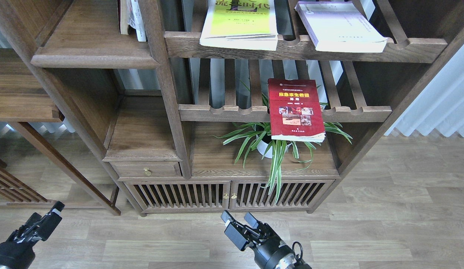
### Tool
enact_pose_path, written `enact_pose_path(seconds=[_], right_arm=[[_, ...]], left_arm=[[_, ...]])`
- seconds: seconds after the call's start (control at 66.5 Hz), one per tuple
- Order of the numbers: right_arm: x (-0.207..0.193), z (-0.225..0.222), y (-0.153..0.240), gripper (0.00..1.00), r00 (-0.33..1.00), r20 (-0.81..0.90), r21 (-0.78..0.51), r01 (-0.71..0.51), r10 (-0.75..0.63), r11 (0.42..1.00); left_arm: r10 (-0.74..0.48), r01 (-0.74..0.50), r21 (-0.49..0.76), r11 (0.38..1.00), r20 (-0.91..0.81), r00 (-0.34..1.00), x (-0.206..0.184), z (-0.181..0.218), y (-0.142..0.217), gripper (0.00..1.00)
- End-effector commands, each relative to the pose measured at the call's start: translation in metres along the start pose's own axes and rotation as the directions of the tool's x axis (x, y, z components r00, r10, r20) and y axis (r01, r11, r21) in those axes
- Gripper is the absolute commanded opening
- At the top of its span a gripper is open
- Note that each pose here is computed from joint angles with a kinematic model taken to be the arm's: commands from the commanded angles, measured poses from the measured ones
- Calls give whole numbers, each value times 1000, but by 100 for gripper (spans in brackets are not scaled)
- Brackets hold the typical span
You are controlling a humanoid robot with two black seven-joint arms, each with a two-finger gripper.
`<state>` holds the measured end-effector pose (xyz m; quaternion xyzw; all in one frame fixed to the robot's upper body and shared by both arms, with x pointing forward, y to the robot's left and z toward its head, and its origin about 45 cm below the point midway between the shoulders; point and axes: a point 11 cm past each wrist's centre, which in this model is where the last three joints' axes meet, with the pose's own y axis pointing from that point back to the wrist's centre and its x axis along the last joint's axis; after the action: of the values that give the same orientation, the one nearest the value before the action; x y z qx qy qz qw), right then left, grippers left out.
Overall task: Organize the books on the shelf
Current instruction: 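Raise both grippers from rest toward the shelf, then rotate the right gripper upright and align it below the red book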
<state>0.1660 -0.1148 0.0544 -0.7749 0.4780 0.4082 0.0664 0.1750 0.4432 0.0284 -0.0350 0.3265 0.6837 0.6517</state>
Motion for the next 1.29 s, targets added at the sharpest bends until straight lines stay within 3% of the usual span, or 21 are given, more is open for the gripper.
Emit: enact_pose_path(seconds=[0.0, 0.225, 0.436, 0.631, 0.782, 0.797, 0.872, 1.112, 1.278], right_arm=[[1, -8, -5, 99, 999, -36, 6, 25, -25, 1000], [9, -5, 3, 99, 998, -53, -25, 26, -27, 999], [-24, -1, -10, 99, 989, 61, 19, 133, -134, 991], [-36, -3, -19, 99, 981, 107, 54, 155, -160, 986], [-39, -3, -24, 99, 977, 164, 98, 119, -134, 988], [-28, 1, -16, 99, 978, 190, 105, 68, -87, 992], [-23, 10, -7, 99, 975, 214, 95, 36, -55, 995], [-19, 15, -1, 99, 973, 229, 95, 12, -34, 995], [-23, 9, 0, 99, 964, 251, 130, 60, -91, 990]], left_arm=[[-1, 1, -2, 1000, 1, 1000, 0, 1, 0, 100], [-3, 3, -6, 1000, 7, 1000, 0, 4, -2, 100], [6, -6, -9, 1000, 14, 1000, 4, 8, 1, 100], [18, -18, -6, 1000, 22, 1000, 9, 10, 5, 100], [59, -59, -2, 998, 47, 997, 23, 12, 8, 100], [70, -70, -2, 998, 55, 996, 27, 13, 8, 100], [81, -82, 15, 997, 63, 995, 31, 12, 9, 100], [42, -51, 116, 992, 77, 996, 20, 14, -10, 100], [26, -25, 27, 999, -39, 999, 3, 31, -24, 100]])
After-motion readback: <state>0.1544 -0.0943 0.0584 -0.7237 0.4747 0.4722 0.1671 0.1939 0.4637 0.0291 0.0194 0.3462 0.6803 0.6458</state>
